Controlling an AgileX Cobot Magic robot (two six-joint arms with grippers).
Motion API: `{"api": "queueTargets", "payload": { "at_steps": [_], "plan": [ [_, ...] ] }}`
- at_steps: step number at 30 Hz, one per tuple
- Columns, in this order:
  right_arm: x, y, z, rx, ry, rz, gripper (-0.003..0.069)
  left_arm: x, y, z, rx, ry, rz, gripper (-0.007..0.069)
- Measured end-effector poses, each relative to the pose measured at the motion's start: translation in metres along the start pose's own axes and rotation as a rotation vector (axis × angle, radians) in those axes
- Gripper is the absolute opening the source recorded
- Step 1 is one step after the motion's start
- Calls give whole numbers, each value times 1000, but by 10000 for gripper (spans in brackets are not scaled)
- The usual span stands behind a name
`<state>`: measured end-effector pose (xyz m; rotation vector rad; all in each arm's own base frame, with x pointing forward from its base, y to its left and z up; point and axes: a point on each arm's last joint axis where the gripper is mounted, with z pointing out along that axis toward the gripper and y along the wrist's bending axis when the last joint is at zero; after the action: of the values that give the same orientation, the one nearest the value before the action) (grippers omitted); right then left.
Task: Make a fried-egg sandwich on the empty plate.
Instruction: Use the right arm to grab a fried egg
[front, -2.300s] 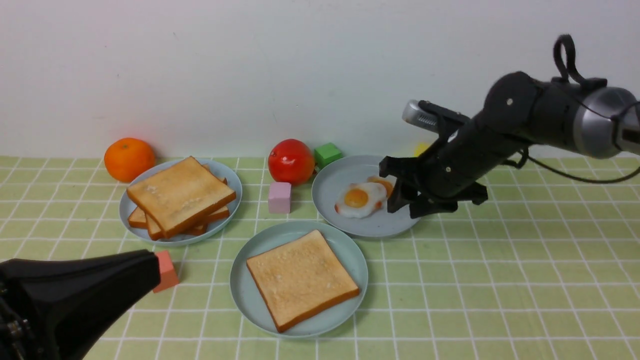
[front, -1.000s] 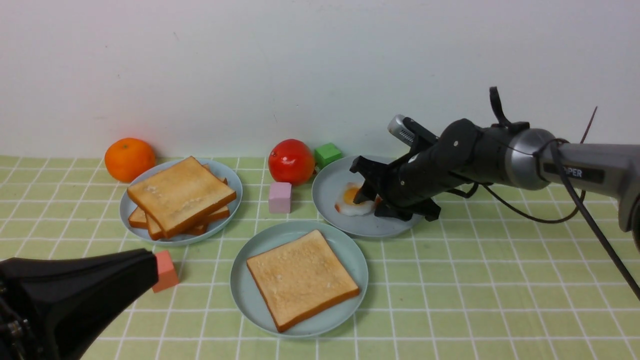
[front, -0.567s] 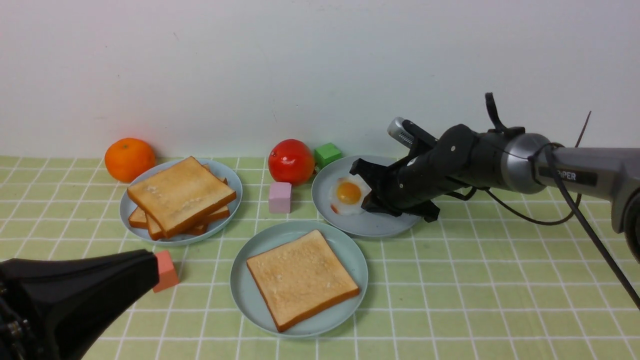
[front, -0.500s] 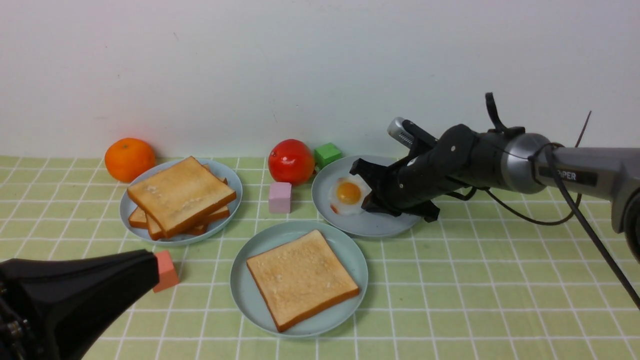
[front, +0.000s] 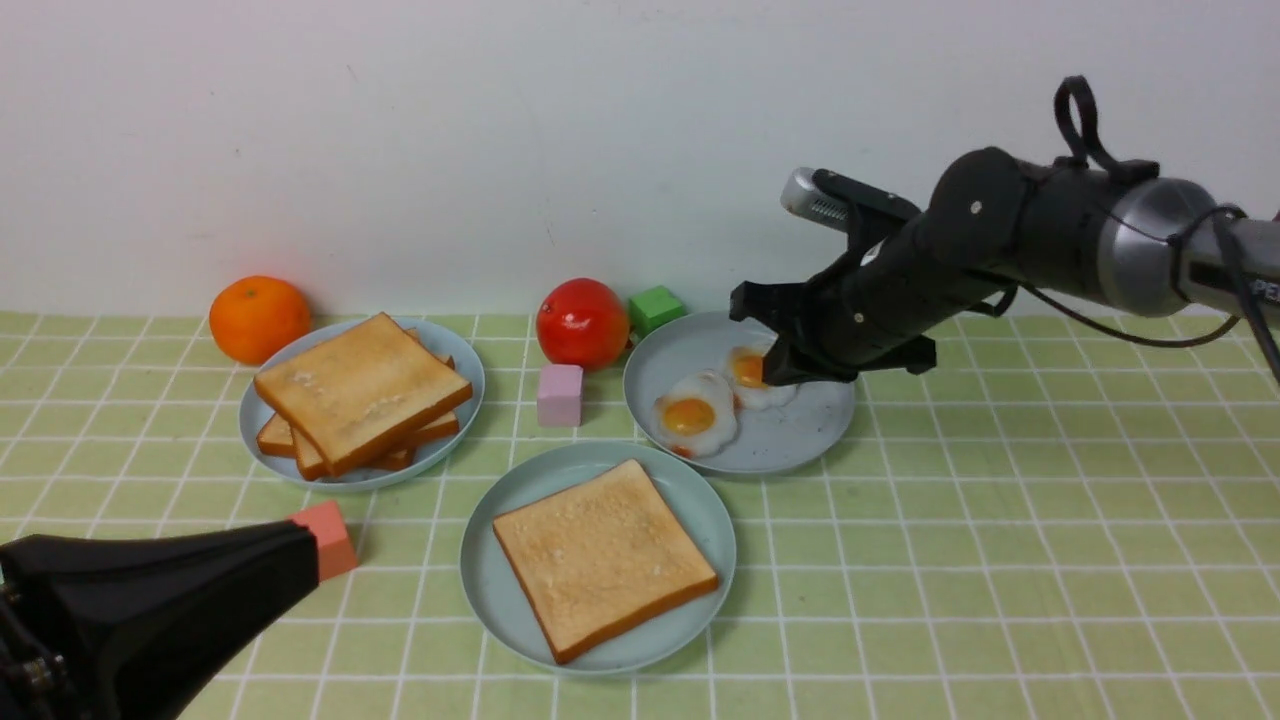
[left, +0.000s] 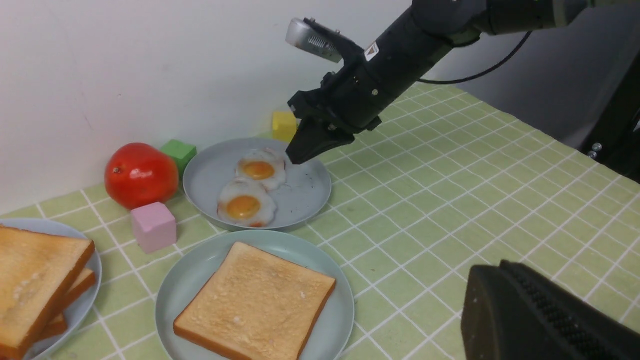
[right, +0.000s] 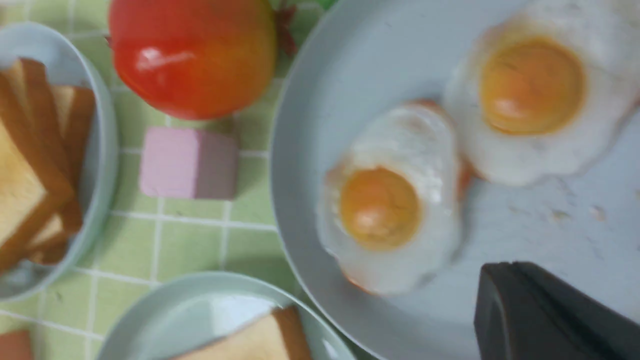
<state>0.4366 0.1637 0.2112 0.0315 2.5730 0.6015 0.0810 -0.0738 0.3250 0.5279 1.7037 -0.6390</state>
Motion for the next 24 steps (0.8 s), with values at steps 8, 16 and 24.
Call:
{"api": "queueTargets", "payload": {
  "at_steps": [8,16,24],
  "plan": [
    [11,8,10,12,71,-71,34,0,0,0,0,0,0,-13],
    [-3,14,29,-4,55,-30,306,0,0,0,0,0,0,-13],
    [4,-2,66,8,102,132,442,1,0,0,-1,6,0,-13]
  ]
}}
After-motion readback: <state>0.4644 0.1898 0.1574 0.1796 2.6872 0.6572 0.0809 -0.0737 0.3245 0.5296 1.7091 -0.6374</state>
